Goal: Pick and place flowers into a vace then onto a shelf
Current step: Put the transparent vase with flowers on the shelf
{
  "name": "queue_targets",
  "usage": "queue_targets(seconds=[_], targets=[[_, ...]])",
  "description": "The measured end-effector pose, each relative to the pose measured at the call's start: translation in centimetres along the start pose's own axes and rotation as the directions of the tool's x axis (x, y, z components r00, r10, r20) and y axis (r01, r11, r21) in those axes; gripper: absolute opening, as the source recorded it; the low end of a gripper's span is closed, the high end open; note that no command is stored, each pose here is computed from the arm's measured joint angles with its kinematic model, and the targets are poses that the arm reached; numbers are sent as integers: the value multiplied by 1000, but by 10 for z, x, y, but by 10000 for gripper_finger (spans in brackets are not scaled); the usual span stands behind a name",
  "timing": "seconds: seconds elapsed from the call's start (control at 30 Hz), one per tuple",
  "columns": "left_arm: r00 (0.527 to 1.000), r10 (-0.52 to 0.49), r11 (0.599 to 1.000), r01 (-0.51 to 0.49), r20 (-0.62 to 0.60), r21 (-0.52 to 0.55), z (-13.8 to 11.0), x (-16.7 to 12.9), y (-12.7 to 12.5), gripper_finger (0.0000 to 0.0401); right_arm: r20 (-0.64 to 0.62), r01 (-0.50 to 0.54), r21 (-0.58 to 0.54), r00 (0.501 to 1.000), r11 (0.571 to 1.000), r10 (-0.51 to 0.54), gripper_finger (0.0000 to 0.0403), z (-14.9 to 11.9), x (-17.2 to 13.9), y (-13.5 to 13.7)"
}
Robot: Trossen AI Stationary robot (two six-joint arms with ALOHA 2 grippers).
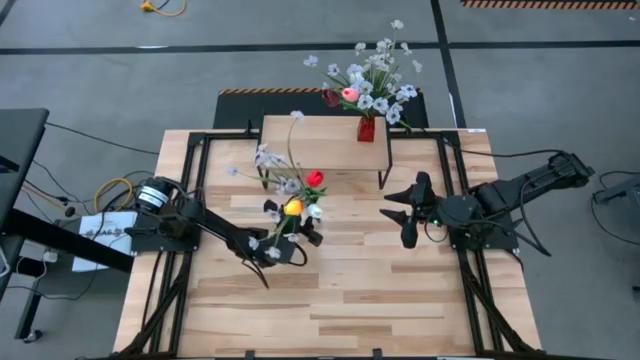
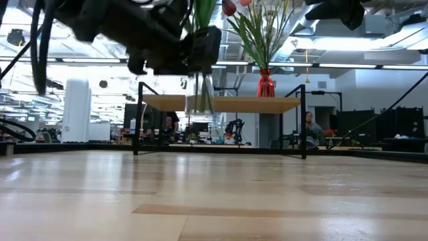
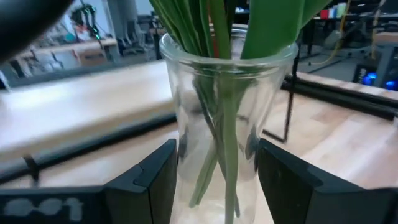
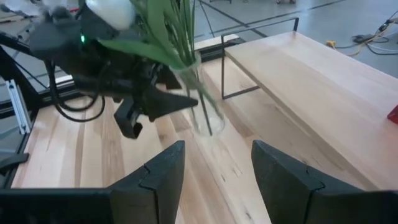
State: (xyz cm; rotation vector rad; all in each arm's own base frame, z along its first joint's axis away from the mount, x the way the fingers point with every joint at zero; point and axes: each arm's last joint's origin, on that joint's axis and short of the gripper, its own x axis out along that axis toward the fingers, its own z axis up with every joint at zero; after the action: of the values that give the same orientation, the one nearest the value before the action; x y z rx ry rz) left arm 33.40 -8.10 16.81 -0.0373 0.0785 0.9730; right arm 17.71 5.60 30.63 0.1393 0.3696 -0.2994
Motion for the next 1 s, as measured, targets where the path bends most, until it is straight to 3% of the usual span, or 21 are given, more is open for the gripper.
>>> queue_targets(seconds=[0.37,0.67,1.0], targets=[[992,103,994,-105,79,26,64,-4,-4,176,-5,-14,-10,1000,1000,14,177,-1,-1,2],[979,184,983,-185,93,8,100,3,18,177,-4,-14,-33,1000,999,14,177,-1,-1,2],[960,256,966,-257,111,-7,127,33,50,177,-4,-13,-34,1000,999,13,177,-1,-1,2]])
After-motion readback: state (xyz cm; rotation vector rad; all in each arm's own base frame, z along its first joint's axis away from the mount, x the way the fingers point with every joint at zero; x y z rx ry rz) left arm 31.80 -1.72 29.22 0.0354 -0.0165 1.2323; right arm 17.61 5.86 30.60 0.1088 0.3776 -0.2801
